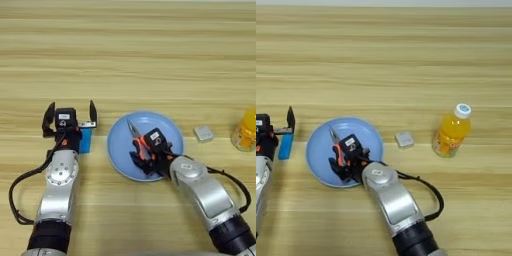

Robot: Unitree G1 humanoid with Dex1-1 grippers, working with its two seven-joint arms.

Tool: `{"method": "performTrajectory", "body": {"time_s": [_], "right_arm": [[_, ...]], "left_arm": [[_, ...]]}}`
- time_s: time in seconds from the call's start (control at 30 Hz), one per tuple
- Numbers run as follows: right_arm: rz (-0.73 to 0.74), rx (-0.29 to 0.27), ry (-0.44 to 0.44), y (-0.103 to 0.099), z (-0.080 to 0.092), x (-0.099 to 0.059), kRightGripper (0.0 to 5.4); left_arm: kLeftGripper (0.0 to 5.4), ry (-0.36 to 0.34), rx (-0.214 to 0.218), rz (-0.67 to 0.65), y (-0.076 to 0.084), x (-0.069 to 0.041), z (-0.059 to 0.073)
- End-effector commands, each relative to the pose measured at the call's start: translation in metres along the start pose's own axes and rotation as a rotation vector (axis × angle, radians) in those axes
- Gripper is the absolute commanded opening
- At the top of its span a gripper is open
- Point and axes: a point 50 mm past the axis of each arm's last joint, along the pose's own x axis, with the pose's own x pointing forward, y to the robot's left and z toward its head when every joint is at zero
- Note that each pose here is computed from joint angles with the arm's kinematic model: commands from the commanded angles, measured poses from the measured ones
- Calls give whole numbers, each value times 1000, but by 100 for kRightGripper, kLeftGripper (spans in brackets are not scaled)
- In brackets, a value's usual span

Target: Move the objects on the table

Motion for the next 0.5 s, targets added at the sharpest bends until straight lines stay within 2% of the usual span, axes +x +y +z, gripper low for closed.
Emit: {"method": "performTrajectory", "body": {"time_s": [0.03,0.17,0.5], "right_arm": [[27,136,380,10,-77,-30,318],[43,132,404,16,-79,-45,306],[34,141,457,19,-90,-65,293]], "left_arm": [[540,6,-2,2,-4,0,2],[540,5,-3,2,-4,0,2],[540,5,-3,1,-5,0,2]]}}
